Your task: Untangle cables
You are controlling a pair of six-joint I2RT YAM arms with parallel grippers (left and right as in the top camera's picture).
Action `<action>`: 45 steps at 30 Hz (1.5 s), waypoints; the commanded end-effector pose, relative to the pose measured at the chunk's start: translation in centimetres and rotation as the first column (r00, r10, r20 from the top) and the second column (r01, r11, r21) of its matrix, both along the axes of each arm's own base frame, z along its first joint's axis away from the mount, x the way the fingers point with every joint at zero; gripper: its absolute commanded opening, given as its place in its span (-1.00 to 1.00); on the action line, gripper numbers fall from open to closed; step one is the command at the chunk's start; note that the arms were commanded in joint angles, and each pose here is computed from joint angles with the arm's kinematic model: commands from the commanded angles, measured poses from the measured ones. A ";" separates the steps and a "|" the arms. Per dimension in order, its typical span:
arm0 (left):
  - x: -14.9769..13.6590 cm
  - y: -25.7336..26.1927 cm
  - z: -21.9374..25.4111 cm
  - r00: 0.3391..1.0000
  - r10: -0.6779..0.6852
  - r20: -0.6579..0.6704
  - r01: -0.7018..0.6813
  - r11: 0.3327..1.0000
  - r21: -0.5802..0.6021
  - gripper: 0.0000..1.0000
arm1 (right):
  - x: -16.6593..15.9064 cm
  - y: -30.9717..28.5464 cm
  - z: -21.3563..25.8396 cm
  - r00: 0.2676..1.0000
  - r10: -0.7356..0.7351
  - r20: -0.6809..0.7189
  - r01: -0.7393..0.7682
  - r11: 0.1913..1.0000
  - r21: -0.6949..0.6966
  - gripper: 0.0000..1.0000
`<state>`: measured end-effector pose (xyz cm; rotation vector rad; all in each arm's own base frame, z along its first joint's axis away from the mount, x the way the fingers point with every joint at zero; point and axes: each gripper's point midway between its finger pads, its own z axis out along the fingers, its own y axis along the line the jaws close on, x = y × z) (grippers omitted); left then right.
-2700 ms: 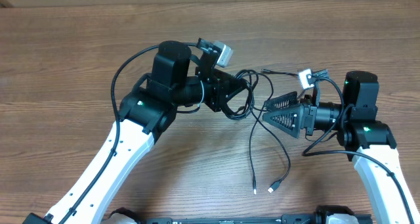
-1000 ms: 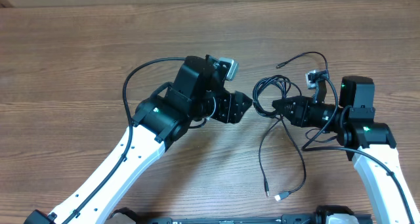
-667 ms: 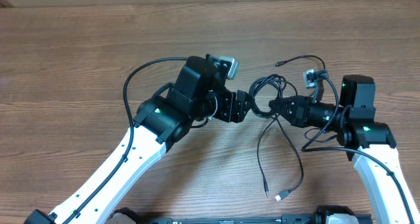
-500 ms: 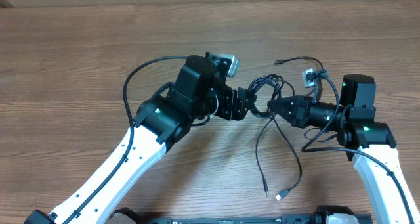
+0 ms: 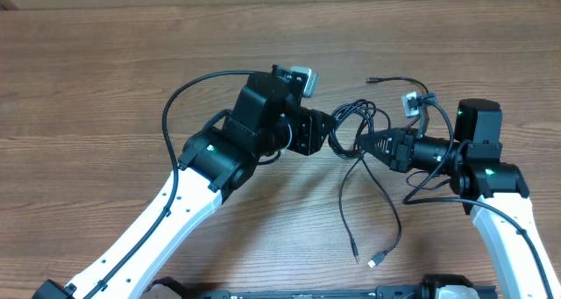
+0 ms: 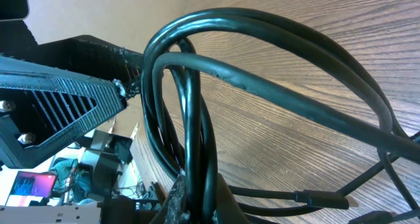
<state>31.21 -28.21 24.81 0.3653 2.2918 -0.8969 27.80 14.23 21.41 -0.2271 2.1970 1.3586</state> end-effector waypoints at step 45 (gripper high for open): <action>-3.0 -6.3 5.2 0.961 -0.274 0.031 0.270 0.911 -0.311 -0.91 | 0.5 -0.8 -1.0 0.999 -0.033 0.023 0.035 0.996 -0.076 -0.93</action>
